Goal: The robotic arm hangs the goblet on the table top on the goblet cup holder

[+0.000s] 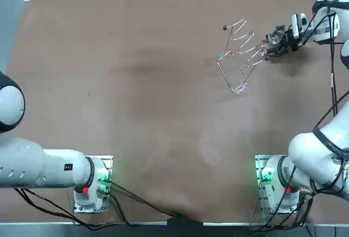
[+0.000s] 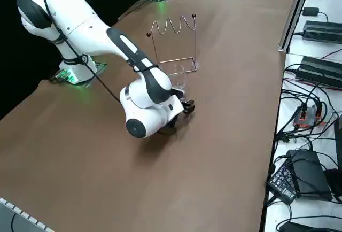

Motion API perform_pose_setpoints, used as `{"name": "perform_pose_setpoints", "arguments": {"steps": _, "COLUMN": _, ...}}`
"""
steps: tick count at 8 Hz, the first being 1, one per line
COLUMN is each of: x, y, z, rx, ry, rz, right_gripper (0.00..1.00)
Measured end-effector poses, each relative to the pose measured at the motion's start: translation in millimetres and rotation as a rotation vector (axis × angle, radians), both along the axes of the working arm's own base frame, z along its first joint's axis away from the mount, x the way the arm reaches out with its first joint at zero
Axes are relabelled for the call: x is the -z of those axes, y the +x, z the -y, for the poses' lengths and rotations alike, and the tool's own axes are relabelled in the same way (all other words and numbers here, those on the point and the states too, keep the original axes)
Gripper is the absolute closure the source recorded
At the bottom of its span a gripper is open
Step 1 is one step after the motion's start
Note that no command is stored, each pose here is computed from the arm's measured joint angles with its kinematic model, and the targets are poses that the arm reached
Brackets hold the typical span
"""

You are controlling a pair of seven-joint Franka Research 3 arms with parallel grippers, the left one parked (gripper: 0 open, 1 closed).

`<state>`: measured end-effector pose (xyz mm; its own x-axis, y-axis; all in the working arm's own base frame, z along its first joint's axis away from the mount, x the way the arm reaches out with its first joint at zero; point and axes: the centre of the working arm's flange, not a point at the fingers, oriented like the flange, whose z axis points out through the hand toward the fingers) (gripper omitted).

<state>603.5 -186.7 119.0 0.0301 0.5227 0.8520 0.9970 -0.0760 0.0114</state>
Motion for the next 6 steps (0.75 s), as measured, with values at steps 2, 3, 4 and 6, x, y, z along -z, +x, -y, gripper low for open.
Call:
{"name": "perform_pose_setpoints", "arguments": {"steps": 2, "x": -0.1, "y": 0.9, "z": -2.3, "rx": 0.005, "ry": 0.007, "rz": 0.001, "right_gripper": 0.01}}
{"name": "perform_pose_setpoints", "arguments": {"steps": 3, "x": -0.1, "y": 1.7, "z": -4.9, "rx": 0.01, "ry": 0.014, "rz": 0.002, "right_gripper": 0.01}}
{"name": "perform_pose_setpoints", "arguments": {"steps": 4, "x": 0.1, "y": 2.5, "z": -8.1, "rx": 0.011, "ry": 0.019, "rz": 0.002, "right_gripper": 0.01}}
{"name": "perform_pose_setpoints", "arguments": {"steps": 6, "x": 0.6, "y": 3.6, "z": -13.2, "rx": 0.01, "ry": 0.025, "rz": 0.001, "right_gripper": 0.01}}
